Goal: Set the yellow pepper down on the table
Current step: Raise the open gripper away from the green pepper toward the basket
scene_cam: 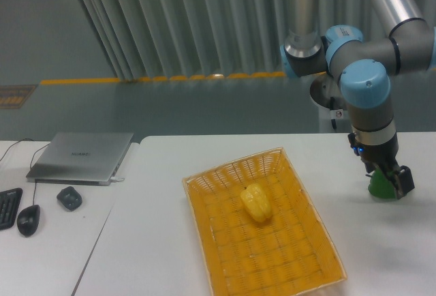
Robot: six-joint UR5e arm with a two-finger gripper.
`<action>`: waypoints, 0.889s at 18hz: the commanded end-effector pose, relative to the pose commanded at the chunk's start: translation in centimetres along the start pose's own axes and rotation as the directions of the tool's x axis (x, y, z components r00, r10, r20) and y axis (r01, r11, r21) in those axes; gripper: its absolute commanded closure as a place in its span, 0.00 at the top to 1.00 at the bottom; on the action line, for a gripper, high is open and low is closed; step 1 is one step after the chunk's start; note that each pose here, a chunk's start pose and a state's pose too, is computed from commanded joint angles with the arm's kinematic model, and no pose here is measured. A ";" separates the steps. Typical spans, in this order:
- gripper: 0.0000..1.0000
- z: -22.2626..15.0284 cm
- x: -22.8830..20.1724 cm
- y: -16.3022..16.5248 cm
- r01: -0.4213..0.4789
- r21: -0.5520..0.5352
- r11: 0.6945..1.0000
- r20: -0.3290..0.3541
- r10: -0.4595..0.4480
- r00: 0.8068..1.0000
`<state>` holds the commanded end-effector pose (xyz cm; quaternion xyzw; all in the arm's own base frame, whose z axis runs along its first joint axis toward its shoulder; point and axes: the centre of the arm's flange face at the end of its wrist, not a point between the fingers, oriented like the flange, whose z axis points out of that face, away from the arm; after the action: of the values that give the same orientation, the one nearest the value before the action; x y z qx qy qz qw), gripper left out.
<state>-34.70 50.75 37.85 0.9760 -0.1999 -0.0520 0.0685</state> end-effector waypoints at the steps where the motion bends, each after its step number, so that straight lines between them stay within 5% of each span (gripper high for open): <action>1: 1.00 0.0 0.1 -0.1 0.006 0.001 1.000 -0.002 -0.006 1.000; 8: 1.00 -1.4 2.0 -2.0 0.200 0.047 0.979 -0.010 -0.200 0.980; 11: 1.00 -2.7 3.5 -3.2 0.352 0.063 0.934 -0.004 -0.353 0.936; 16: 1.00 -3.5 5.3 -5.1 0.466 0.091 0.880 -0.040 -0.464 0.885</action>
<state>-27.49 53.70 40.11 0.9980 0.0384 -0.0488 0.0079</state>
